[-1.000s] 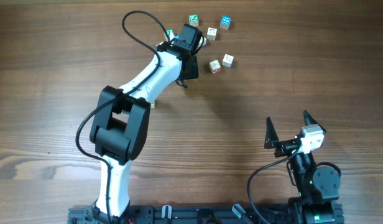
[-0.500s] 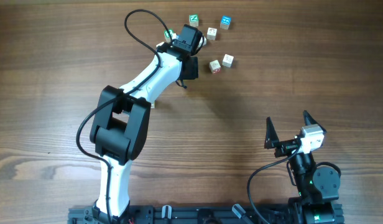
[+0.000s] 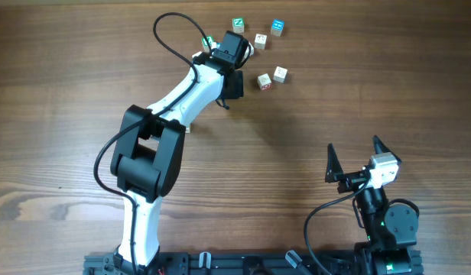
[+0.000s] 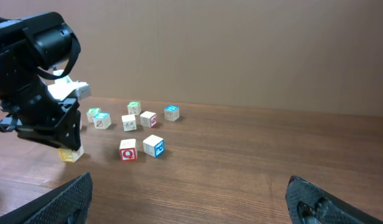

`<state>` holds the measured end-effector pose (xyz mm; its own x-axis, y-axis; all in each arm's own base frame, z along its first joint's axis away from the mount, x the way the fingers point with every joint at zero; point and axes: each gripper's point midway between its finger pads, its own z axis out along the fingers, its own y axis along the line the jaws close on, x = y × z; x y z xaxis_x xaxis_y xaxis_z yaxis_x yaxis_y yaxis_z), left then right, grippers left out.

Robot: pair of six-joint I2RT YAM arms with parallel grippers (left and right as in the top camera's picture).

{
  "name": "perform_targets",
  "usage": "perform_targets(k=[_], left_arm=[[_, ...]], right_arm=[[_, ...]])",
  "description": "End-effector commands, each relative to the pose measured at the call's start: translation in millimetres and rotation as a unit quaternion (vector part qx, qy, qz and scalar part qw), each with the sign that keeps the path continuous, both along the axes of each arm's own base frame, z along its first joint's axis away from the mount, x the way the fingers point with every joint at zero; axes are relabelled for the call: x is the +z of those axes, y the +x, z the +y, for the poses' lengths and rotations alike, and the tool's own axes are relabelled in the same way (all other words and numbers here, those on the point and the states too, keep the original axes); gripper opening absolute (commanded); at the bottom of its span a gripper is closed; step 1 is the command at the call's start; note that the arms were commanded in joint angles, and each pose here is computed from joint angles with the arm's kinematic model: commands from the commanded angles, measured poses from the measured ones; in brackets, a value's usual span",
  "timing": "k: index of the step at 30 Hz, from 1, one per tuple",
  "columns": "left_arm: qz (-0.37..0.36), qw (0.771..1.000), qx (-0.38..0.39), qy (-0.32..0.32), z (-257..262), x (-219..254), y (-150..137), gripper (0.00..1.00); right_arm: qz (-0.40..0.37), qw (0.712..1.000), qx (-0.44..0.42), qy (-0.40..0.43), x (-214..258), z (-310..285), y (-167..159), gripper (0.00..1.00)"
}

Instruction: Form a tower

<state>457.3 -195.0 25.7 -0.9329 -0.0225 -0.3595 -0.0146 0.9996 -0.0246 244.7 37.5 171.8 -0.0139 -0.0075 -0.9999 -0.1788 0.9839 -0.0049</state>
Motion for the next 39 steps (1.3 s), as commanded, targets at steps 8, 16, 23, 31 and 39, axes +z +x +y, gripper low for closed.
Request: perform_targets(k=[8, 16, 23, 31, 39], left_arm=[[-0.087, 0.993, 0.069, 0.031, 59, 60, 39, 0.31], [-0.084, 0.983, 0.156, 0.05, 190, 124, 23, 0.3], [0.032, 0.992, 0.122, -0.015, 258, 89, -23, 0.36], [0.048, 0.986, 0.158, -0.004, 285, 60, -39, 0.52], [0.037, 0.954, 0.298, -0.006, 303, 52, -43, 0.7]], right_arm=[[-0.005, 1.0, 0.006, -0.006, 2, 2, -1, 1.0], [-0.005, 1.0, 0.006, -0.006, 2, 2, -1, 1.0], [-0.005, 1.0, 0.006, -0.006, 2, 2, -1, 1.0], [-0.005, 1.0, 0.006, -0.006, 2, 2, -1, 1.0], [-0.005, 1.0, 0.006, -0.006, 2, 2, -1, 1.0]])
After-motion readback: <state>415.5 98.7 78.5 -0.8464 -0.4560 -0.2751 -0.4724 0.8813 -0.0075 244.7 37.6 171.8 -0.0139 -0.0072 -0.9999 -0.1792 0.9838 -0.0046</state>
